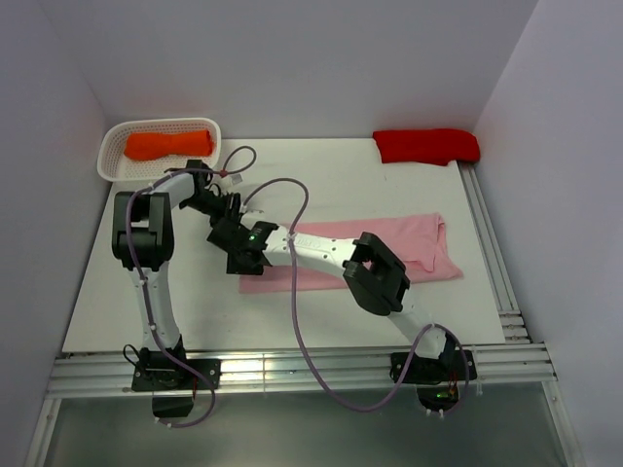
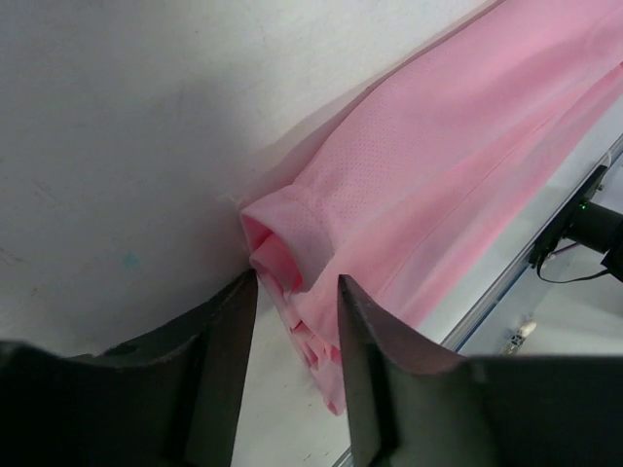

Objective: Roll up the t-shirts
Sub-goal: Roll the tshirt

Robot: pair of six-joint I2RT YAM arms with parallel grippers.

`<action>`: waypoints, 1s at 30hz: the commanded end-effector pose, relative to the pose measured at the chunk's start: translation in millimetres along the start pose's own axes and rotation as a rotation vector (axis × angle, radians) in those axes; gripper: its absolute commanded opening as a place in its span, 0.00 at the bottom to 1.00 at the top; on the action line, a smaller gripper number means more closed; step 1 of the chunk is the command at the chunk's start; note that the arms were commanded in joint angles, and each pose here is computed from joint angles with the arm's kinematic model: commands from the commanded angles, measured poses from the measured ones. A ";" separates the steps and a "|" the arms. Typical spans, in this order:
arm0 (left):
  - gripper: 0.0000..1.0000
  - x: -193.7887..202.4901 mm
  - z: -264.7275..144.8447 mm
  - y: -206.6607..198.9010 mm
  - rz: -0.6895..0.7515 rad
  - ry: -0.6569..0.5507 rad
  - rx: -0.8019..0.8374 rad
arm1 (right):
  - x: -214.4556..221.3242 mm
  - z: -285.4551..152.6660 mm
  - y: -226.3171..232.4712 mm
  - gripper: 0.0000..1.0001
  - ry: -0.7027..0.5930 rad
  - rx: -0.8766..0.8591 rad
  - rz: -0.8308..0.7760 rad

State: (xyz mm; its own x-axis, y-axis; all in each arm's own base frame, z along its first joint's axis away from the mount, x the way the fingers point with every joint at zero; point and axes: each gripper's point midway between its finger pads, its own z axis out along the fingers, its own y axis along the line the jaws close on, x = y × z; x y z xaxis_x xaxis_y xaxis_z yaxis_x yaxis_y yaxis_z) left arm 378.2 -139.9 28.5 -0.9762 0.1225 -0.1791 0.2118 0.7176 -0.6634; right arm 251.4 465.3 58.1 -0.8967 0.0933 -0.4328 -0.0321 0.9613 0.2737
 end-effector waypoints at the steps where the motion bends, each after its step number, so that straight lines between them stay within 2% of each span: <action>1: 0.43 -5.9 9.0 9.3 0.041 0.005 -0.054 | 10.0 0.1 3.0 0.49 0.002 0.010 -0.001; 8: 0.34 -8.1 15.1 7.4 0.073 0.016 -0.096 | 33.4 12.7 -3.5 0.49 0.044 0.049 -0.024; 13: 0.24 -12.0 15.0 7.2 0.088 0.011 -0.129 | 36.2 14.4 -11.8 0.48 0.041 0.074 -0.031; 16: 0.17 -13.8 15.0 6.4 0.097 0.009 -0.151 | 36.4 16.2 -11.9 0.42 0.047 0.078 -0.036; 22: 0.04 -20.8 10.5 7.5 0.116 0.000 -0.230 | 32.0 12.2 1.1 0.17 0.049 0.024 -0.038; 30: 0.00 -33.3 -1.6 8.1 0.152 -0.013 -0.367 | 18.9 0.9 5.4 0.10 0.048 -0.100 0.034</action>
State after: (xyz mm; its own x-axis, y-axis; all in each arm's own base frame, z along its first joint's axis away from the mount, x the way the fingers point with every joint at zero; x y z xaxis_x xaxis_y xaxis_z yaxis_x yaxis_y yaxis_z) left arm 393.3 -147.7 21.0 -0.9506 0.2263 -0.2127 0.2994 0.8494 -0.4346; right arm 228.6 468.1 21.5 -0.9234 0.0591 -0.3794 -0.0472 0.9631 0.2649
